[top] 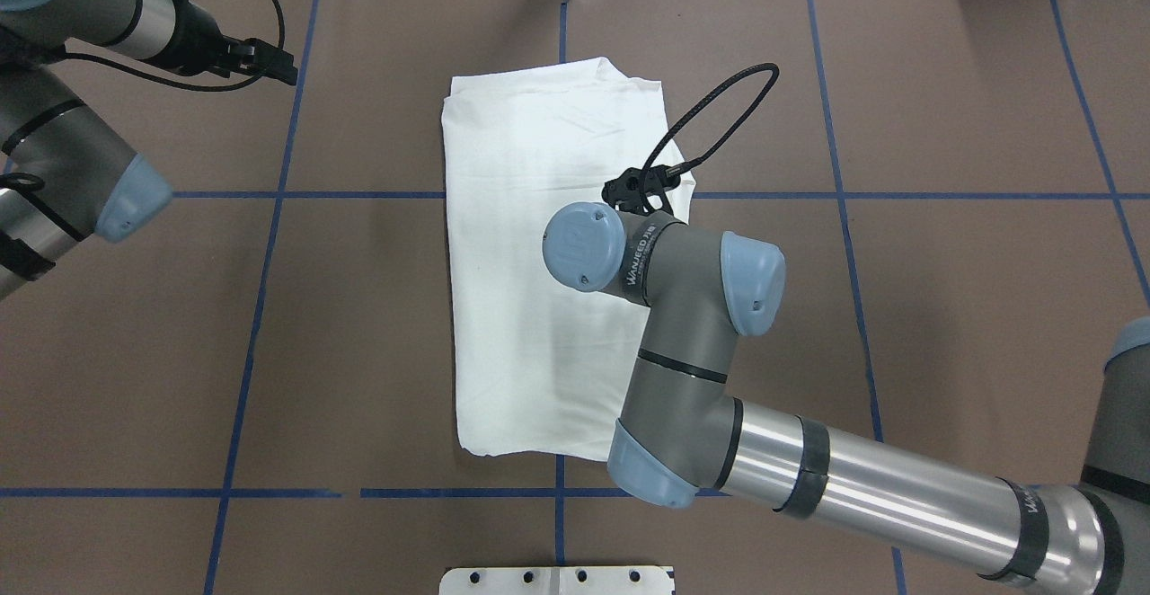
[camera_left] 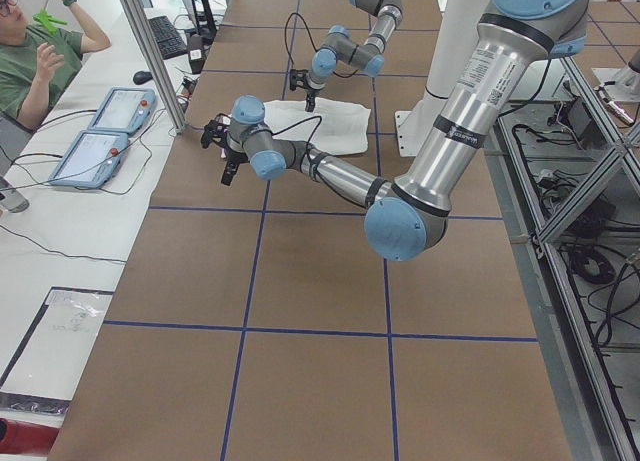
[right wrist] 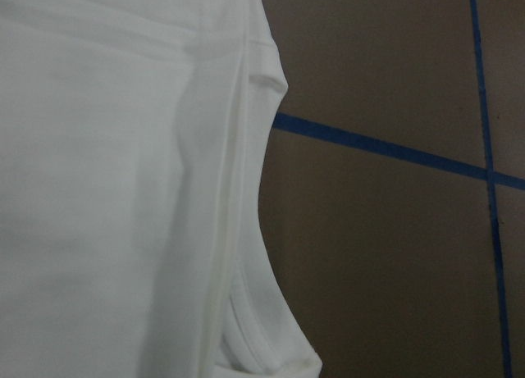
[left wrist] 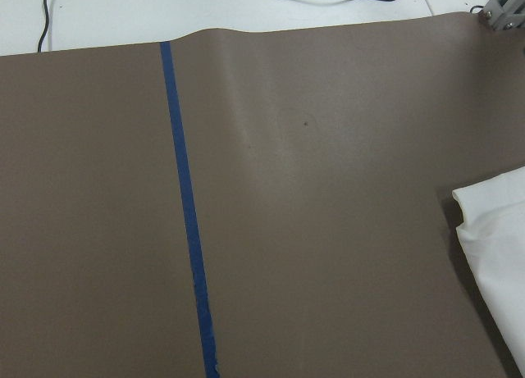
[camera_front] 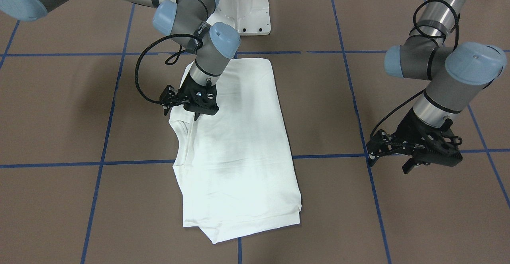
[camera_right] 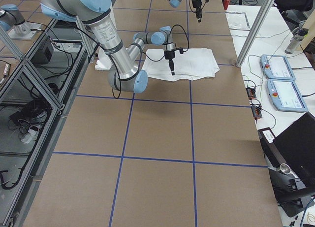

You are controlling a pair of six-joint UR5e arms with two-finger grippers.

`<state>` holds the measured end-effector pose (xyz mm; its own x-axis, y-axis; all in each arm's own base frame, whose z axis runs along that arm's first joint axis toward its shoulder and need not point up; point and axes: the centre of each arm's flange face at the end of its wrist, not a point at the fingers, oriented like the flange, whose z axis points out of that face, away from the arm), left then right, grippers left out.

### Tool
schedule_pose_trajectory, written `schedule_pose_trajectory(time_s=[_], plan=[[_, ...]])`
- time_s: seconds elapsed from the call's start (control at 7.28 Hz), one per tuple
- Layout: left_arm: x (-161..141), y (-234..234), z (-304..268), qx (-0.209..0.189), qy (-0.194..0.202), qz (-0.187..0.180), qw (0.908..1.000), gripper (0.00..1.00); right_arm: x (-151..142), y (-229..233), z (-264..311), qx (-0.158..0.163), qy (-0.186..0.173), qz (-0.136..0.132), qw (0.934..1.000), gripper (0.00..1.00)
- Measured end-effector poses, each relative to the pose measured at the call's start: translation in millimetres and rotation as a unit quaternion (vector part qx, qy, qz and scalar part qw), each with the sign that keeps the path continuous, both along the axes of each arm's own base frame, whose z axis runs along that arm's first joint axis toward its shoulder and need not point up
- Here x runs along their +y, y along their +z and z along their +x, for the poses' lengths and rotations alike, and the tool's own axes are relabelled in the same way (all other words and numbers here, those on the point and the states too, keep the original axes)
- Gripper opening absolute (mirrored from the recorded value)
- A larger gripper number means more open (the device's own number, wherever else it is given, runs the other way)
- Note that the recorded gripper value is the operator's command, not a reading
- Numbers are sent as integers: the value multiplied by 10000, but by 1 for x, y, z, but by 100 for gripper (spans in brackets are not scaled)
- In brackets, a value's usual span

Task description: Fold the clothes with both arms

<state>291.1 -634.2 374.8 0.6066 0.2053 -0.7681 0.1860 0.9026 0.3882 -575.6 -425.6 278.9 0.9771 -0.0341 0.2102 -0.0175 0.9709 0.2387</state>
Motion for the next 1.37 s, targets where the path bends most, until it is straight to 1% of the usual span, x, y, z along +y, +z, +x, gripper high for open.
schedule_pose_trajectory(time_s=[0.14, 0.27, 0.41, 0.55, 0.69, 0.82, 0.96, 1.1, 1.24, 1.37], plan=[[0, 0, 0, 0, 0, -1, 10000, 100, 18, 19, 13, 122, -101, -3, 9999, 100], [0, -1, -1, 8, -1, 6, 10000, 100, 29, 36, 22, 230, -160, 15, 9996, 100], [1, -5, -2, 23, -3, 24, 10000, 100, 34, 43, 29, 273, -205, 41, 9994, 100], [4, -7, -3, 34, -4, 35, 10000, 100, 37, 42, 37, 226, -253, 79, 9994, 100], [8, -8, -5, 48, -5, 47, 10000, 100, 41, 32, 46, 60, -286, 143, 9995, 100], [14, -9, -8, 106, -50, -6, 9999, 100, 46, 13, 57, -222, -290, 216, 9991, 100], [23, -13, -8, 270, -176, -201, 9993, 100, 49, -9, 70, -711, -282, 252, 9967, 100], [45, -21, -2, 519, -261, -433, 9974, 100, 53, -20, 83, -1410, -245, 275, 9893, 100], [81, -33, 7, 796, -242, -643, 9945, 100, 58, -17, 95, -2103, -145, 292, 9771, 100], [124, -47, 19, 1093, -176, -899, 9898, 100, 65, -5, 106, -2710, 22, 271, 9622, 100]])
